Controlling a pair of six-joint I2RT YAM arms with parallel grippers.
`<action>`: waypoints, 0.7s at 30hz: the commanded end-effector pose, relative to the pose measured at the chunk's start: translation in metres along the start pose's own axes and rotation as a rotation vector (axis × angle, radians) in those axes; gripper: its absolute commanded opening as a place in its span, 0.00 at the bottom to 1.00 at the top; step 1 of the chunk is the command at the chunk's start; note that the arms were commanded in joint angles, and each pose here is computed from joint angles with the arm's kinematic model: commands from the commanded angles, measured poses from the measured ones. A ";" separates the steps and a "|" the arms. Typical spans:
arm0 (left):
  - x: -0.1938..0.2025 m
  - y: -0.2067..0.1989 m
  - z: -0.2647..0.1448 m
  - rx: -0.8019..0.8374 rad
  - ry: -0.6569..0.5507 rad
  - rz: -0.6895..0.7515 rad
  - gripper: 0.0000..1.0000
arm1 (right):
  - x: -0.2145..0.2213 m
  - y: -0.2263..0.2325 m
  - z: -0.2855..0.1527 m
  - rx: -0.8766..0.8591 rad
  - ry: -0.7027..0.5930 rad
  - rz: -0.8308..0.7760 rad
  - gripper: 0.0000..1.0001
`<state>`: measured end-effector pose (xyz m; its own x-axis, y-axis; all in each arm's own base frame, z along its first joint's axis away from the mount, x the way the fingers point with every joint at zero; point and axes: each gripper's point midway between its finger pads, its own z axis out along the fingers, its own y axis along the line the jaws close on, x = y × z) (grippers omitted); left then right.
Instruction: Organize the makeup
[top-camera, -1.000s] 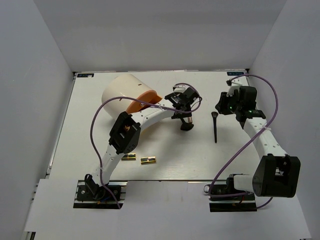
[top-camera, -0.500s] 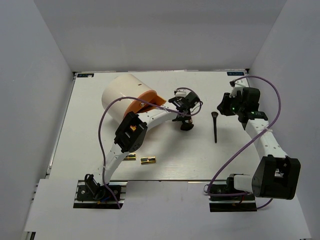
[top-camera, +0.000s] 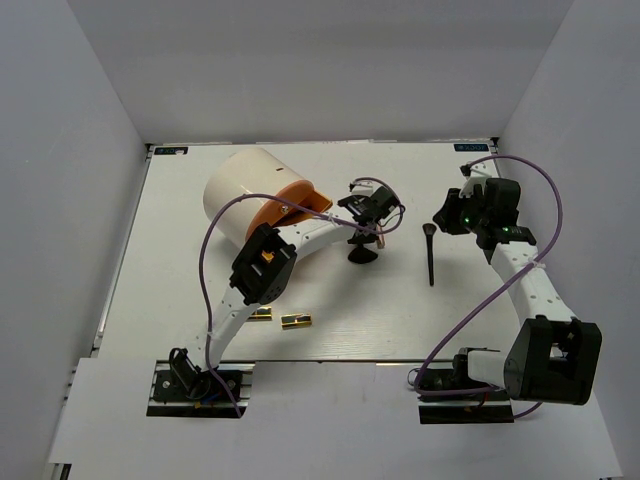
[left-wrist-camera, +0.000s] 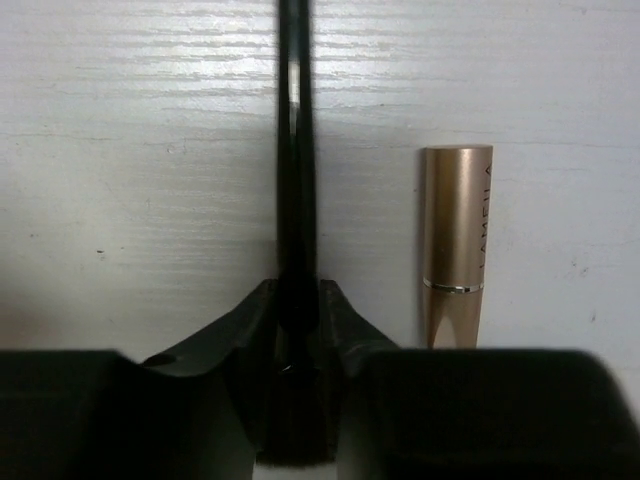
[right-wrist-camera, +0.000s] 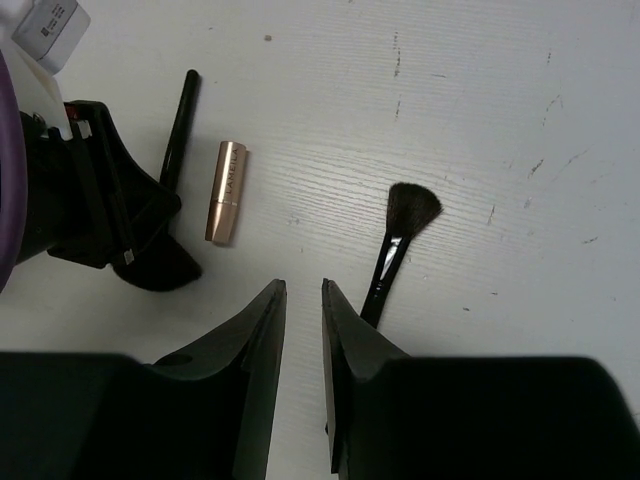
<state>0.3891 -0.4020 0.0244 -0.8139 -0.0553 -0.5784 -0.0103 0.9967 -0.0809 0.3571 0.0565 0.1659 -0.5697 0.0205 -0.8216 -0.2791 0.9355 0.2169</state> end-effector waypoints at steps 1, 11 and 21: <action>0.031 0.016 -0.001 -0.033 0.088 0.089 0.31 | -0.011 0.004 -0.005 -0.016 -0.045 0.008 0.26; 0.011 0.006 -0.054 0.155 0.021 0.163 0.16 | -0.007 0.011 -0.006 -0.056 -0.039 0.003 0.26; -0.064 -0.041 -0.212 0.617 -0.219 0.224 0.17 | -0.003 0.016 -0.009 -0.075 -0.040 -0.014 0.26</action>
<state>0.3314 -0.4133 0.1309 -0.7500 0.1367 -0.6472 0.3738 0.8948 -0.2442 0.3497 0.0665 0.1683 -0.5674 0.0309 -0.8229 -0.3196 0.9127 0.2546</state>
